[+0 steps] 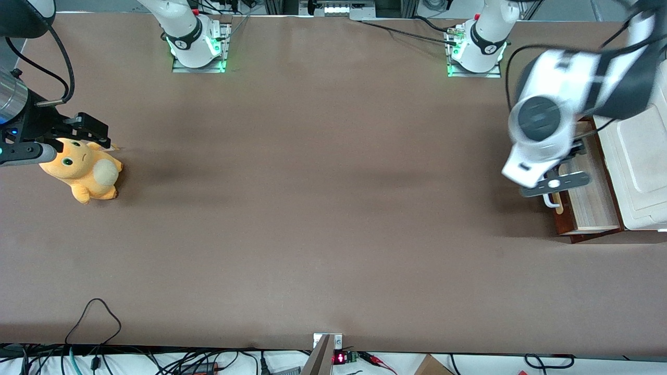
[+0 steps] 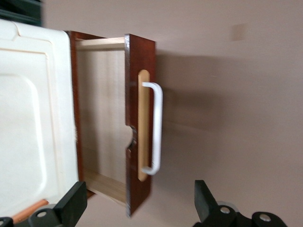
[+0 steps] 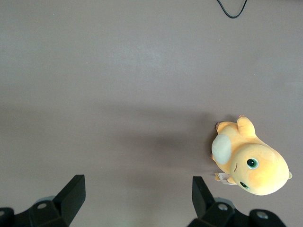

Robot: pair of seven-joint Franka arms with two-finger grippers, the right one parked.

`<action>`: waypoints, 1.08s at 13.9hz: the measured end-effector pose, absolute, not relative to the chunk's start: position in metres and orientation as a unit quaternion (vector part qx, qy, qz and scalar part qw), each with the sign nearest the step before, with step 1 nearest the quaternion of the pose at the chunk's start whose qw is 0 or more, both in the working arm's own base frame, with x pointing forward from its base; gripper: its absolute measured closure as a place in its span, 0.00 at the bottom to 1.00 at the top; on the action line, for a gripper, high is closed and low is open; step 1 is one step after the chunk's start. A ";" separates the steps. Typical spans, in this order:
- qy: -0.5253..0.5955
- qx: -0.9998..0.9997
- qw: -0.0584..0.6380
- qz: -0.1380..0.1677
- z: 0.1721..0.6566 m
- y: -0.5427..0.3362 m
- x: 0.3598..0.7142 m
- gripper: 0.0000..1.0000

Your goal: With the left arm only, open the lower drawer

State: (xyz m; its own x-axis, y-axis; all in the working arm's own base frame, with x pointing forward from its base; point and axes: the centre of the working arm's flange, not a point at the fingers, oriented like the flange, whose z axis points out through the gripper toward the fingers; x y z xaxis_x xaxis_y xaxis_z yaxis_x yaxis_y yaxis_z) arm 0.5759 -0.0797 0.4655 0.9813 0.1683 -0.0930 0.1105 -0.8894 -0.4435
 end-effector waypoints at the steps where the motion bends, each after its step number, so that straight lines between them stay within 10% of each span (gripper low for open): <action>1: -0.078 -0.978 0.180 0.065 0.486 -0.071 0.573 0.00; 7: -0.067 -0.997 0.004 0.038 0.568 -0.032 0.547 0.00; 15: -0.034 -0.999 -0.010 0.018 0.591 -0.019 0.537 0.00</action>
State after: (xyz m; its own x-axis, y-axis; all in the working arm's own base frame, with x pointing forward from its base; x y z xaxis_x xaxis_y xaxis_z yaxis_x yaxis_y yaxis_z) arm 0.5366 -0.0185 0.5907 0.9971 0.0670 -0.0361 0.0676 -0.9975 0.0183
